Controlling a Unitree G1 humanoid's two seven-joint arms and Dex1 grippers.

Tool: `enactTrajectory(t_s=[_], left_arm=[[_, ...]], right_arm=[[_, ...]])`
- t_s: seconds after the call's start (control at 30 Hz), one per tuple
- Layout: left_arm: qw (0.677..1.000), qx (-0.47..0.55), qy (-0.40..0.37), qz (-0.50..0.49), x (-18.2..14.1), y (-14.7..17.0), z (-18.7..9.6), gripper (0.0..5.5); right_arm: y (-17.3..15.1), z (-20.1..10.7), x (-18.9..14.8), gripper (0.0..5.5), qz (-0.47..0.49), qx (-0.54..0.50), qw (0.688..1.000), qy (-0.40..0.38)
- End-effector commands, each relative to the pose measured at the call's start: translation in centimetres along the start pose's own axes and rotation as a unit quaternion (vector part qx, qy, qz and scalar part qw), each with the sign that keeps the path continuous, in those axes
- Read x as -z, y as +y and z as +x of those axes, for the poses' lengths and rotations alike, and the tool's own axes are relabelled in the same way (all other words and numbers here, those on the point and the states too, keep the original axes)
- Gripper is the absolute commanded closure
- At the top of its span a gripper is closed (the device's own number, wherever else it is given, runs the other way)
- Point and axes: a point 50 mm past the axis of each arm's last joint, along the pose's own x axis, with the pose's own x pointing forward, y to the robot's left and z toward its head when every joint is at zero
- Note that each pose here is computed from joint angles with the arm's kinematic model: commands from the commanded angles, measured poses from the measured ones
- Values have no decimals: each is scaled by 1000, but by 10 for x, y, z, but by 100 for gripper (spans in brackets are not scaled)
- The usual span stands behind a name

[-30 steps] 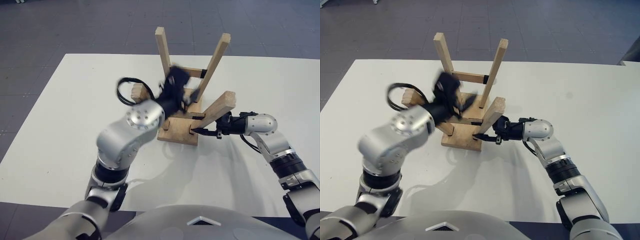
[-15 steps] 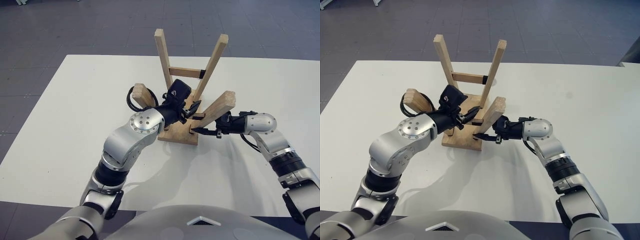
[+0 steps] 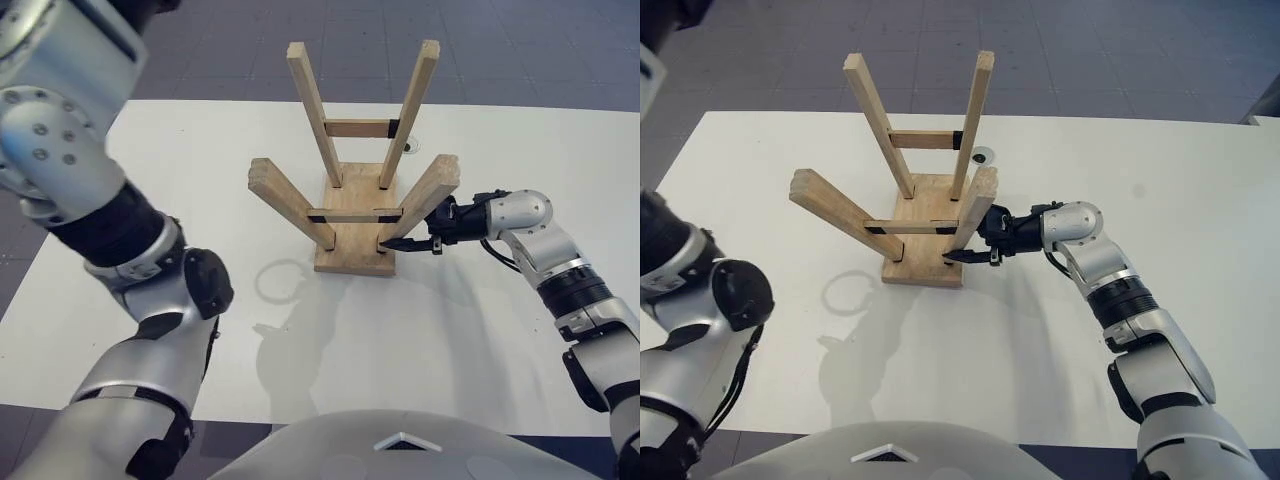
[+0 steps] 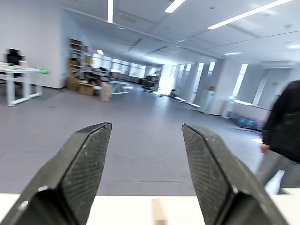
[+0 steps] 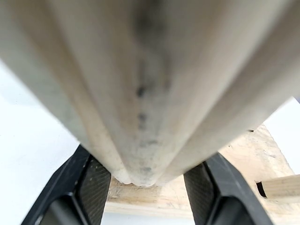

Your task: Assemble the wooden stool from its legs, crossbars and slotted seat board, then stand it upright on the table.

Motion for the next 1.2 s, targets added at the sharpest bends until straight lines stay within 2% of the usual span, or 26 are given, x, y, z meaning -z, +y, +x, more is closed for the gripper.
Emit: enactTrajectory(t_s=[0.03,0.13,0.2,0.27,0.33,0.37,0.43,0.47,0.53,0.63,0.7,0.73,0.8,0.87,0.9,0.97,1.03,1.07,1.1,1.13,1.2], left_arm=[[975,-82,203,49,86,64,-31,269],[945,-112,301,66,143,83,-55,269],[936,-121,323,67,158,84,-71,269],[931,-71,353,56,169,69,-90,269],[921,45,386,19,178,35,-100,269],[915,143,376,-7,177,4,-95,269],[863,378,327,-75,158,-76,-98,269],[850,424,303,-79,149,-94,-99,269],[850,437,279,-93,143,-103,-98,269],[852,396,327,-103,160,-88,-109,269],[874,308,362,-99,174,-57,-106,269],[901,219,365,-86,178,-28,-100,269],[937,53,339,-71,175,28,-88,269],[950,-98,294,-50,166,78,-83,269],[949,-155,275,-29,162,96,-82,269],[948,-188,255,-19,157,105,-79,269],[960,-96,261,-29,159,73,-68,269],[962,-21,268,-44,160,49,-64,269],[951,101,278,-85,161,9,-64,269],[913,257,291,-128,158,-38,-75,269],[843,414,283,-197,151,-96,-90,269]], right_arm=[[70,-30,94,346,114,-100,958,243],[74,-27,95,346,116,-97,960,234],[74,-24,94,346,116,-95,962,228],[75,-23,94,346,117,-92,963,225],[77,-24,95,346,119,-88,963,225],[78,-24,96,346,120,-88,963,226],[77,-21,95,346,117,-93,963,226],[76,-20,94,346,116,-94,963,225],[76,-18,93,346,115,-96,964,222],[78,-19,93,346,118,-98,963,220],[78,-19,93,346,118,-99,963,220],[78,-20,93,346,118,-99,963,220],[78,-21,94,346,119,-97,963,221],[79,-21,94,346,120,-96,963,221],[79,-21,94,346,121,-96,963,220],[79,-20,93,346,120,-95,964,219],[78,-20,93,346,119,-95,964,219],[78,-20,93,346,118,-95,964,220],[78,-20,93,346,118,-96,964,220],[78,-20,93,346,118,-96,964,219],[77,-18,92,346,118,-98,964,218]])
